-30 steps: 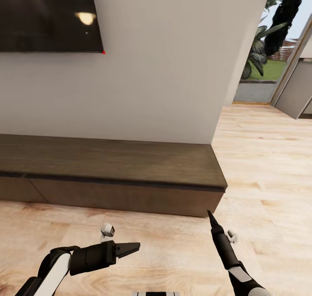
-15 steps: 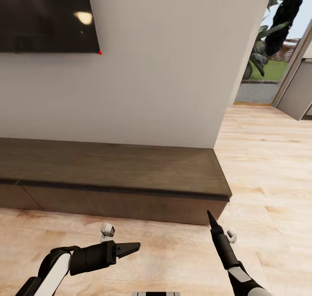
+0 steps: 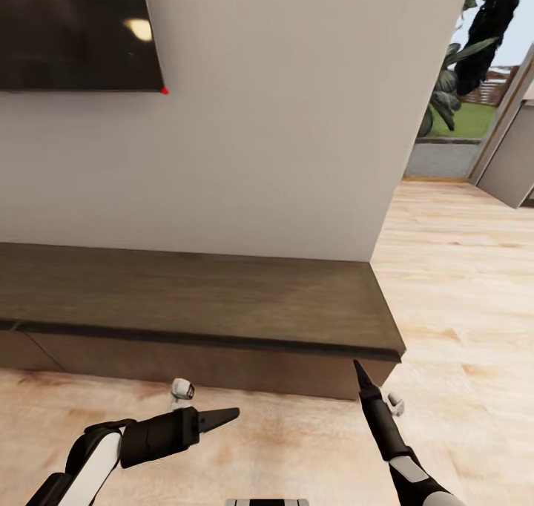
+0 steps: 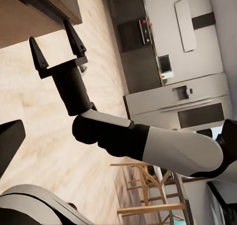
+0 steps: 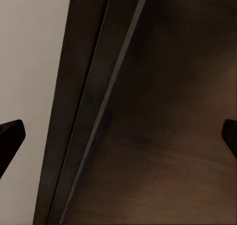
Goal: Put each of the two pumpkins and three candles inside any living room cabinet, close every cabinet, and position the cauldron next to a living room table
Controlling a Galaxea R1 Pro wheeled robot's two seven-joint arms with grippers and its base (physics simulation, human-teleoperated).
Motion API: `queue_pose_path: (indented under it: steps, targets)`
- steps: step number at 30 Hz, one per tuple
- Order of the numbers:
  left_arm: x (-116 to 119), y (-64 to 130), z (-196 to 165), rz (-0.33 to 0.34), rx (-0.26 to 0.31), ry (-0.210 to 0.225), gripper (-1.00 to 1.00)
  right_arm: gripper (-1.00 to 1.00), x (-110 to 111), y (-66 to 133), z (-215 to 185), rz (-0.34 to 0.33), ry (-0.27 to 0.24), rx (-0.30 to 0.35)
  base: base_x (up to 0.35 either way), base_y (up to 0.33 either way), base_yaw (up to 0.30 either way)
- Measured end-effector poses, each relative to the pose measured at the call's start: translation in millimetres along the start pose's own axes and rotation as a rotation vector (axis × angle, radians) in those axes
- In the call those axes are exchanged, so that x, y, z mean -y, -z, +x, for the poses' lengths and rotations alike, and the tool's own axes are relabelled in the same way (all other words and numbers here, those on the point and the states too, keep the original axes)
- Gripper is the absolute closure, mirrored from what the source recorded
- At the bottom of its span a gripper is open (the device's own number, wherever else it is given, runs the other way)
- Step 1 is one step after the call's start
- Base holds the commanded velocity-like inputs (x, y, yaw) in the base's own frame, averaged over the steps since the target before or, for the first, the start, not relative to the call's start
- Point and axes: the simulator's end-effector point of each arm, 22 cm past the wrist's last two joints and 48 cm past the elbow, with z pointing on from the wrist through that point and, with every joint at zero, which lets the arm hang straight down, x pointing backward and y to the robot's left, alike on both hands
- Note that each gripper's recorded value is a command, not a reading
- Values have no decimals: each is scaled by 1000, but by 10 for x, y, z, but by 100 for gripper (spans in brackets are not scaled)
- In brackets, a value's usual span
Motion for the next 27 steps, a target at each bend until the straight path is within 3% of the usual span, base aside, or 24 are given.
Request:
queue_pose_path:
  steps: [27]
  targets:
    - [-10,-9,6,0,1,0,-100,-100,3,-3,22,3,0,0,47,0,0]
